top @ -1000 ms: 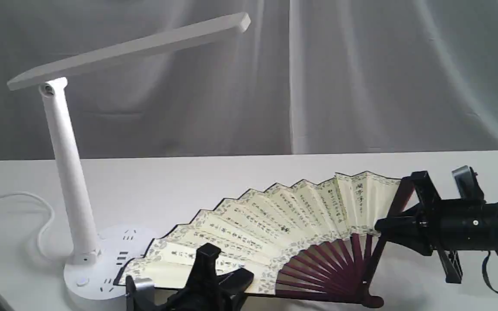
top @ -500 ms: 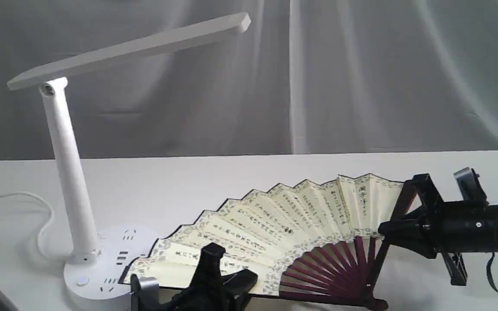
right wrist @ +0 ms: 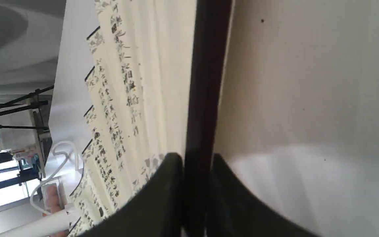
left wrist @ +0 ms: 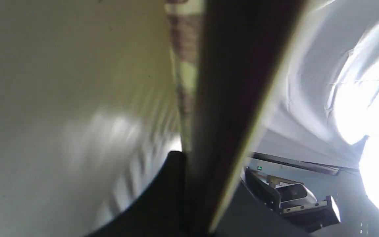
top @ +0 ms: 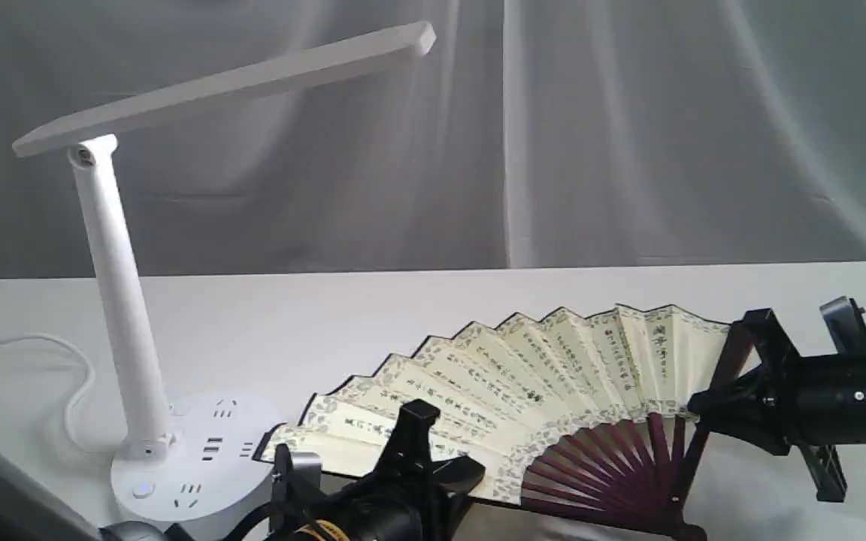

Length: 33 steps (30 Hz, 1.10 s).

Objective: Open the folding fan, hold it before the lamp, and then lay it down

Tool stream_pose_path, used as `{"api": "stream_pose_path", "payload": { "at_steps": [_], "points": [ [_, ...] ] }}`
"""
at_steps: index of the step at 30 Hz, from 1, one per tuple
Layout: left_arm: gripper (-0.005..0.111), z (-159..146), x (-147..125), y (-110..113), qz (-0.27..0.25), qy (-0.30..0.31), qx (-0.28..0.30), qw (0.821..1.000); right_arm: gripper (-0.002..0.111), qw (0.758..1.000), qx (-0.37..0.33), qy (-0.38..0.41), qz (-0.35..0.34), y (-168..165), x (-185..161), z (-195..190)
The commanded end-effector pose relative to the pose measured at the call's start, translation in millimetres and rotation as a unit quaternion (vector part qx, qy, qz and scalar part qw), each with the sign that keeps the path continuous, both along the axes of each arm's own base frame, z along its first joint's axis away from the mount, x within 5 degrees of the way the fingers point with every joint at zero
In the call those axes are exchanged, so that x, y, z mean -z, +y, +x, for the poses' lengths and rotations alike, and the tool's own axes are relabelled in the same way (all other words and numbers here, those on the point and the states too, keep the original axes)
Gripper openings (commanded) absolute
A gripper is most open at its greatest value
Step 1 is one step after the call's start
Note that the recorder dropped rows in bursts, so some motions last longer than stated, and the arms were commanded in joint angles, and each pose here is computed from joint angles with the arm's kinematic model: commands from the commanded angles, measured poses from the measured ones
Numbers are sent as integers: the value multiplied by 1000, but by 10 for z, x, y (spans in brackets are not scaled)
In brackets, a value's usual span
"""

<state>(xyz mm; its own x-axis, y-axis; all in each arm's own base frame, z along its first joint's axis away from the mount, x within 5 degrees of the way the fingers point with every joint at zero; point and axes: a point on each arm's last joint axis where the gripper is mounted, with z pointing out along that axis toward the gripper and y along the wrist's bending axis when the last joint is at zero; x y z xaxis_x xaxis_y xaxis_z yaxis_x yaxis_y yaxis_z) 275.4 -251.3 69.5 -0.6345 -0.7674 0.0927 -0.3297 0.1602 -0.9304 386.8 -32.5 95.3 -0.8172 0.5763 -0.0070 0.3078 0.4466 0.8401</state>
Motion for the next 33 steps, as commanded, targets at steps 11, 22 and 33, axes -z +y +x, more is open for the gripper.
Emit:
{"api": "stream_pose_path", "payload": {
  "at_steps": [11, 22, 33],
  "points": [
    [0, -66, 209, -43, 4, -4, 40, 999, 2, 996, 28, -10, -78, -143, 48, 37],
    [0, -48, 258, -13, -7, 6, 15, 1000, 35, 997, 26, -7, -78, -141, 52, 30],
    [0, 81, 259, -157, -2, -9, 30, 1000, 54, 997, 22, -2, -67, -206, -104, -16]
  ]
}}
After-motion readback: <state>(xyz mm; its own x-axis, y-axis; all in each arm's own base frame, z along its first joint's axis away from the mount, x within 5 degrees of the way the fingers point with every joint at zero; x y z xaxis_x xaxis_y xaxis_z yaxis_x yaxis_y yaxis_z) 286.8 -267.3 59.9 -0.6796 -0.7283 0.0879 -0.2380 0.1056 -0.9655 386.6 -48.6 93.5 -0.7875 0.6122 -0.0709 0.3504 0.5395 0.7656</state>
